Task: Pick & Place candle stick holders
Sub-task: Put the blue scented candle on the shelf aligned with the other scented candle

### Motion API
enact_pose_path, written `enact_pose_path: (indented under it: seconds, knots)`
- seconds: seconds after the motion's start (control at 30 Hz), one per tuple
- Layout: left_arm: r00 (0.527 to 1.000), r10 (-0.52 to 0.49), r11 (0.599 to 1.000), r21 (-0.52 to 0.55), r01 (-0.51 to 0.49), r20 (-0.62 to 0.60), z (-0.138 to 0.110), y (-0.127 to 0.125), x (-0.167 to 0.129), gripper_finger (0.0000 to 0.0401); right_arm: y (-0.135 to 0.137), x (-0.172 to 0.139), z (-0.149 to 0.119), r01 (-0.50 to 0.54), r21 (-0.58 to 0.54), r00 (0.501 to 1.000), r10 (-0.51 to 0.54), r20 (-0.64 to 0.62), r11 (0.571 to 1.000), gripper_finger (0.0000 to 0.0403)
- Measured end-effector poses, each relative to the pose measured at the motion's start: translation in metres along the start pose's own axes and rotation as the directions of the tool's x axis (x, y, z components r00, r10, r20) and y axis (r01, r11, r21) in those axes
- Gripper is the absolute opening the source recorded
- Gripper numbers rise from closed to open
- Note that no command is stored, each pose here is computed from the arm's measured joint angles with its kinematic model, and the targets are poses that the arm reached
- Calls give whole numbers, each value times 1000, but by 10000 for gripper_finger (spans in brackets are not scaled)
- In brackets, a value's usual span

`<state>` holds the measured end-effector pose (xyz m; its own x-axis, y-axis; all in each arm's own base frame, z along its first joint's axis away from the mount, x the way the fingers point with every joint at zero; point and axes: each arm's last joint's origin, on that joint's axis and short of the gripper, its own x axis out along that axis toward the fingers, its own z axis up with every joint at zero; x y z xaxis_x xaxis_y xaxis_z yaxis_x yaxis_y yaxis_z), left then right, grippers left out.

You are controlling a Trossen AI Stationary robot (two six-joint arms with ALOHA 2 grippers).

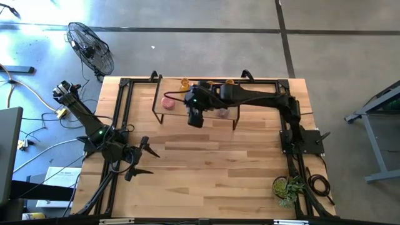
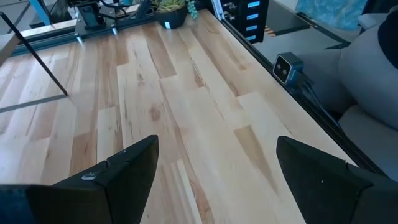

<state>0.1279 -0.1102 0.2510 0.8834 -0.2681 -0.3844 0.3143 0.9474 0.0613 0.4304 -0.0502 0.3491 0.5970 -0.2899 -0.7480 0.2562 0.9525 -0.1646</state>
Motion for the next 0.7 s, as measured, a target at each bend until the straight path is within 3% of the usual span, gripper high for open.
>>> enact_pose_path:
  seconds: [0.27,0.5,0.7]
  knots:
    - [1000,3,1000,11,-3,-16,-2,0,0,321,-8,47,-14,2,26,990,2,-138,1000,287]
    - [1000,5,1000,20,-4,-24,-3,0,0,321,-15,55,-19,21,51,983,-11,-184,998,289]
    - [1000,-2,999,33,3,-28,-3,0,0,321,-16,56,-19,10,79,983,5,-185,997,325]
